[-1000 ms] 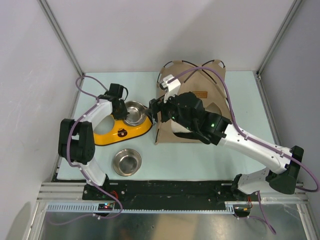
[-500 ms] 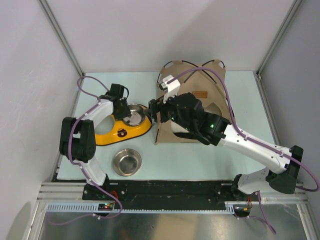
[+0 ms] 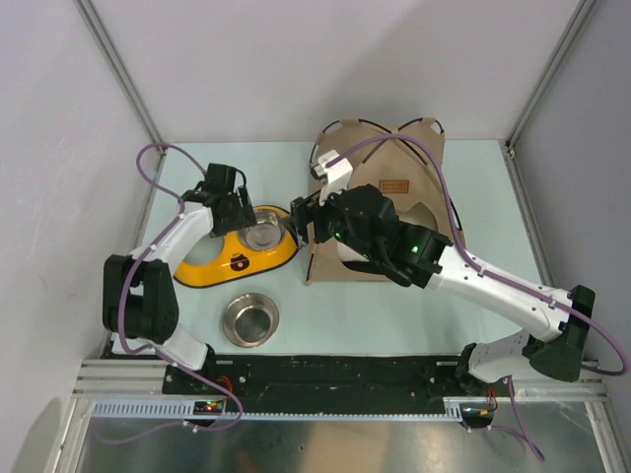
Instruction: Set up the pet tent
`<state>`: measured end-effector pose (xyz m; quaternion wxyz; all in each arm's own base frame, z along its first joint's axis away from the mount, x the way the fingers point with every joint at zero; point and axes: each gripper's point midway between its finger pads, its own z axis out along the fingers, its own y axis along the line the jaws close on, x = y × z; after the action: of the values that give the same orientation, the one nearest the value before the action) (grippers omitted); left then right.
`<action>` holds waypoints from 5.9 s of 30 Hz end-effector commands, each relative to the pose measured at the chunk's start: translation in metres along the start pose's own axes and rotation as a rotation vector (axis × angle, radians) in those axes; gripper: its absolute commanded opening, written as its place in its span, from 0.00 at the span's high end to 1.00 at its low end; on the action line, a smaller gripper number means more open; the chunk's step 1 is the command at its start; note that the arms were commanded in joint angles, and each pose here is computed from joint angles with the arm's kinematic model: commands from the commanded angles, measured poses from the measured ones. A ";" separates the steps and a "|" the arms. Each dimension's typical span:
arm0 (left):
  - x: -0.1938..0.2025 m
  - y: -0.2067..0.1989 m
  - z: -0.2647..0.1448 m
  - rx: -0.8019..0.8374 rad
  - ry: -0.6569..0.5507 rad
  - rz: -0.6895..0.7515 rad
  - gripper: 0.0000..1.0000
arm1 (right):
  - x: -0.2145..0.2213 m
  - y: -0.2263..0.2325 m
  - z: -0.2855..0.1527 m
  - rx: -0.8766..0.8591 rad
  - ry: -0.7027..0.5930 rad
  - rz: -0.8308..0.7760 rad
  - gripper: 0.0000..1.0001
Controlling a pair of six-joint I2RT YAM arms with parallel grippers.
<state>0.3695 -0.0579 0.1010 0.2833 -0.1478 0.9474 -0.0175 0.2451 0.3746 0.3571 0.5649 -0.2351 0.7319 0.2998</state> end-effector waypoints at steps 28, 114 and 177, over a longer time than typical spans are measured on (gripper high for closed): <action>0.175 0.039 -0.074 -0.028 0.096 -0.086 0.20 | -0.002 0.010 -0.010 -0.054 0.005 0.029 0.22; -0.033 0.135 -0.069 -0.282 -0.229 -0.410 1.00 | -0.005 -0.009 -0.004 0.015 -0.027 0.062 0.24; 0.046 0.000 -0.175 0.525 -0.208 -0.193 0.00 | 0.012 -0.113 -0.156 0.484 0.117 0.284 0.01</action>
<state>0.2617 -0.0318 0.2008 0.4068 -0.2177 0.8681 -0.1833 0.2282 0.2459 0.3478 0.5159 -0.0849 0.8256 0.2120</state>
